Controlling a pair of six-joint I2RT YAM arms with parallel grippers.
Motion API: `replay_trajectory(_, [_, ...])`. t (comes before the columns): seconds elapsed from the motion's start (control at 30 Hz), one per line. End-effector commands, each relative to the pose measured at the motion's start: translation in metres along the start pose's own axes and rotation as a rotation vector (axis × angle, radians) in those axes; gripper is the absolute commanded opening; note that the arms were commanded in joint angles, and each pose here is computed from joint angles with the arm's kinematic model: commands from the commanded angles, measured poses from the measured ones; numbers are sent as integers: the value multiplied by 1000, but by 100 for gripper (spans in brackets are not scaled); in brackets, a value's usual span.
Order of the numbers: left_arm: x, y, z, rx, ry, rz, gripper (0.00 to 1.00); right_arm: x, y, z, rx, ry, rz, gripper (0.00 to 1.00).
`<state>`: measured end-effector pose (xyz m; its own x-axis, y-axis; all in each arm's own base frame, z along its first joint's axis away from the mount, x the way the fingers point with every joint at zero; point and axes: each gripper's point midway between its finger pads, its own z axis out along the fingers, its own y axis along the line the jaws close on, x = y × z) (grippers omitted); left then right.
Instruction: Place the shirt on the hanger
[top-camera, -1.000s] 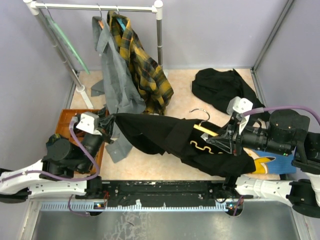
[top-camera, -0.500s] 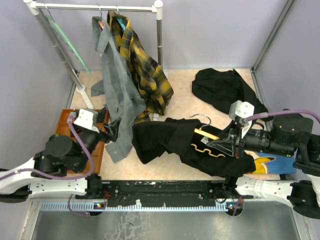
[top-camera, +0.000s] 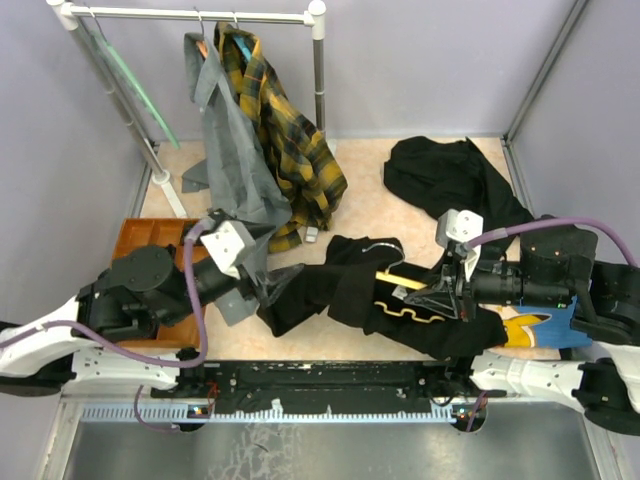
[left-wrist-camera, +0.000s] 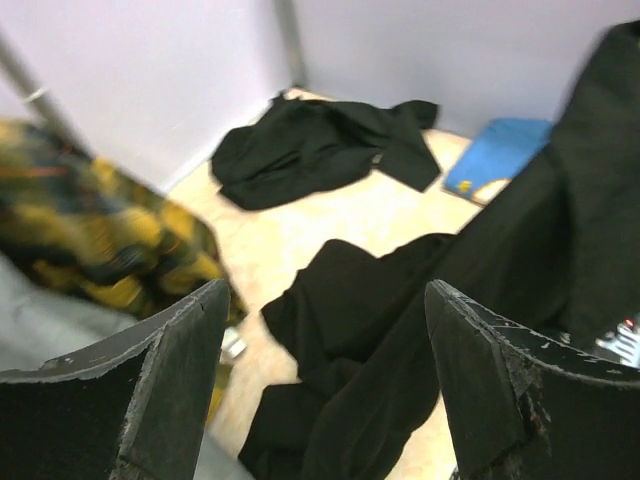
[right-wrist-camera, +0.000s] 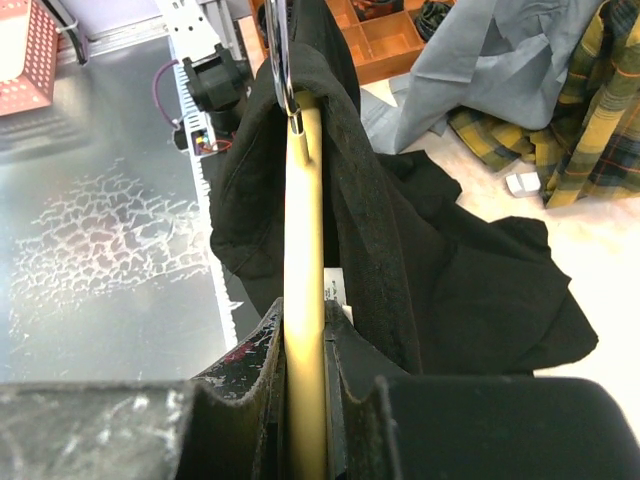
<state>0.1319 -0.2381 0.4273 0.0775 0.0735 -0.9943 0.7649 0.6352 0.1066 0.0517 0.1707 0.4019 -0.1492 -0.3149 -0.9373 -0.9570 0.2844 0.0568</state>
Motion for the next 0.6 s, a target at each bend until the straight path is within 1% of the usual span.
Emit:
replay_trajectory(0.0, [-23,-54,9,293,-53,79,85,-21,6,4,-47,-75,-41,0])
replay_trajectory(0.1, [-17,-77,20,386,1,126,83,-15,15,5,-102,-61,-63,0])
replay_trajectory(0.2, [-7,-93,29,449,65,161,79,-9,20,5,-139,-60,-89,0])
replay_trajectory(0.37, [7,-107,35,506,141,189,66,-9,25,2,-166,-87,-106,0])
replay_trajectory(0.47, [11,-109,32,521,156,186,59,-8,24,1,-156,-87,-115,0])
replay_trajectory(0.57, [13,-107,26,526,164,178,49,-8,24,0,-160,-85,-119,0])
